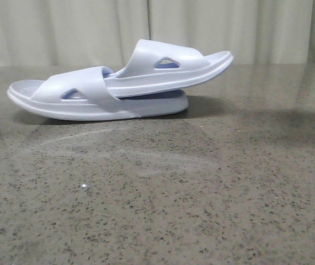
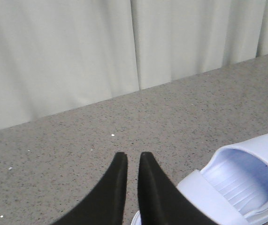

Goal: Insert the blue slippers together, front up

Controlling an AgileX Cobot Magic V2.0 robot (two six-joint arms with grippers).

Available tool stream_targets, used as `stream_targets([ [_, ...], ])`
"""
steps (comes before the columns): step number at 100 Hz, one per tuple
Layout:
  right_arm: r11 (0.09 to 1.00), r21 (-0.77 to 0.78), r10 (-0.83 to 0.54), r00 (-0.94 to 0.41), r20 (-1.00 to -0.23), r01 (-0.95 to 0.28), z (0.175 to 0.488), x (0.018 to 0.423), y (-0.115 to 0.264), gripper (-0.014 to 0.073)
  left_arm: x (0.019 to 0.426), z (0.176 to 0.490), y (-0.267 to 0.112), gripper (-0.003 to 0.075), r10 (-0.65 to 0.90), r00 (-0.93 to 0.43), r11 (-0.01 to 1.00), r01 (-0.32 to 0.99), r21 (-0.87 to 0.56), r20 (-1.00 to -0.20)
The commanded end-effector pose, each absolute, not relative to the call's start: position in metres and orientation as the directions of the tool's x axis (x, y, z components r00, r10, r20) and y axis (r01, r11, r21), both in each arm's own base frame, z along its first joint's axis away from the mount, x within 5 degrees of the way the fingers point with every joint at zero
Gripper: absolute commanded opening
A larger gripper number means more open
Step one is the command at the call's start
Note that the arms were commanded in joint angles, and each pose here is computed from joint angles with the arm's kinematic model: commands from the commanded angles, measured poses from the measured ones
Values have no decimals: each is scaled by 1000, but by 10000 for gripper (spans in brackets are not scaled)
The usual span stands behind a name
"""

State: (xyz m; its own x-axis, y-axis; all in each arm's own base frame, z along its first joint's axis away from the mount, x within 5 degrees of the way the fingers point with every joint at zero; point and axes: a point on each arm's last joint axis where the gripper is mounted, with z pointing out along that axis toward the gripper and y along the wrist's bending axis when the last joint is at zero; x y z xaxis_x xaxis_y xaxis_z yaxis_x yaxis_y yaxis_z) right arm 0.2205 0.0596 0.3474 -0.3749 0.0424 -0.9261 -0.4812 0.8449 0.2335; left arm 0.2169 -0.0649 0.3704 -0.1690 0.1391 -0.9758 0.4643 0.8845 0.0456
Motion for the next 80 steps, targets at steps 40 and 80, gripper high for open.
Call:
stream_targets([
  [40,928,152,106,-151,-983,-339,282,108,42,-76,131,330,-54,15,11,-38,930,368,-4,-999],
  [80,923,241,182,-214,-960,-299,243,92,34,-78,92,286,-33,15,-113,-36,938,325,-118,-993],
])
